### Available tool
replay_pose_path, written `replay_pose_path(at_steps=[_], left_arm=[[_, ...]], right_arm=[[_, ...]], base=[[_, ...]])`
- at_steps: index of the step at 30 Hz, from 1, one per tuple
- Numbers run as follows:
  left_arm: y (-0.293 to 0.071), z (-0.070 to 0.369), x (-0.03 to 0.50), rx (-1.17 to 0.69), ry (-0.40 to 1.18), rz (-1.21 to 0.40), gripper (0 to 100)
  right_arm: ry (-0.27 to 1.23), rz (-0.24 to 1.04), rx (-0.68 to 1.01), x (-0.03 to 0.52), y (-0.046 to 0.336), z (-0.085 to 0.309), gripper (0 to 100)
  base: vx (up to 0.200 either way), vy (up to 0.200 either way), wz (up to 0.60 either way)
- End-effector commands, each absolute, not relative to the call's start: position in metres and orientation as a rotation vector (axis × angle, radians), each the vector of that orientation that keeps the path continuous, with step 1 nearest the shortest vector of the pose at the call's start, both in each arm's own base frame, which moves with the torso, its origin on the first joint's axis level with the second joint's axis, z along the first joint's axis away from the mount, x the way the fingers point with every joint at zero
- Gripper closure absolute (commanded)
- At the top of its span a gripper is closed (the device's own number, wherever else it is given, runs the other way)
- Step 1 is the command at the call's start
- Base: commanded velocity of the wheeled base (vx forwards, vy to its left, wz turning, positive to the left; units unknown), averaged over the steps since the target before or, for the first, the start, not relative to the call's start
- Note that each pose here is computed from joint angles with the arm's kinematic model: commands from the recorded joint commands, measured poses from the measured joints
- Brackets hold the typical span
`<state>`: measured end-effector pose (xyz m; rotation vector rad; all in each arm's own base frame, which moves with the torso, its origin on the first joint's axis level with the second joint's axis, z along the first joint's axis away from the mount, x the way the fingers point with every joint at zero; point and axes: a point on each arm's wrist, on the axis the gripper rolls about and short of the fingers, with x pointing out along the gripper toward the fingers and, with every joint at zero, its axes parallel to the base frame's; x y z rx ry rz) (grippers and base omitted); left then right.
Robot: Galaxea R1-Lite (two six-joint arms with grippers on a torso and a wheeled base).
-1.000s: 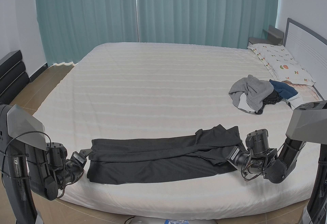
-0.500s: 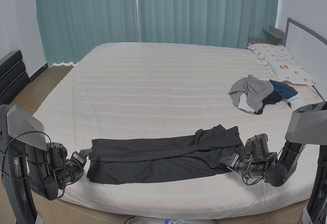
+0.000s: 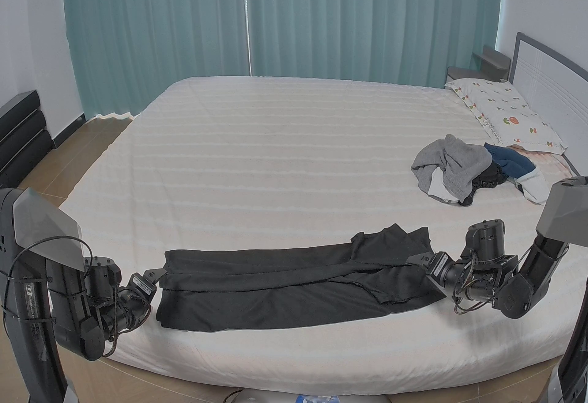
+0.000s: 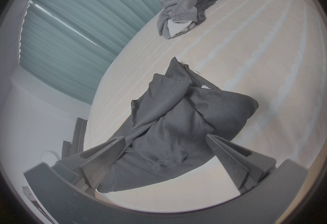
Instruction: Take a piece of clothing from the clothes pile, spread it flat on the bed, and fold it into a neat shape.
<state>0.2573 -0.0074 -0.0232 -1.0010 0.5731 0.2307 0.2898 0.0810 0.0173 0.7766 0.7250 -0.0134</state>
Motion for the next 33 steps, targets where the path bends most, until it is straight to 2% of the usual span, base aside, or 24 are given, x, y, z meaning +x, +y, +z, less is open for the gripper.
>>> replay_pose_path(at_steps=[1, 4, 7, 10, 18, 26, 33], left_arm=[[-0.007, -0.023, 0.258, -1.002, 0.559, 0.225, 0], [-0.008, -0.023, 0.258, -1.002, 0.560, 0.223, 0], [-0.007, -0.023, 0.258, -1.002, 0.559, 0.225, 0], [-0.007, -0.023, 0.258, -1.002, 0.559, 0.225, 0], [-0.008, -0.023, 0.258, -1.000, 0.560, 0.223, 0], [-0.007, -0.023, 0.258, -1.002, 0.559, 0.225, 0], [-0.007, -0.021, 0.259, -1.010, 0.554, 0.223, 0]], right_arm=[[0.692, 0.029, 0.849, 0.294, 0.088, 0.025, 0], [0.717, 0.109, 0.935, 0.299, 0.110, 0.017, 0], [0.713, 0.110, 0.934, 0.311, 0.116, -0.002, 0], [0.742, 0.094, 0.909, 0.313, 0.116, -0.019, 0], [0.733, 0.046, 0.844, 0.323, 0.095, -0.033, 0], [0.699, 0.001, 0.876, 0.327, 0.074, -0.029, 0], [0.630, 0.027, 1.040, 0.332, 0.050, 0.002, 0]], base=[[0.000, 0.000, 0.00], [0.000, 0.000, 0.00], [0.000, 0.000, 0.00], [0.000, 0.000, 0.00], [0.000, 0.000, 0.00], [0.000, 0.000, 0.00], [0.000, 0.000, 0.00]])
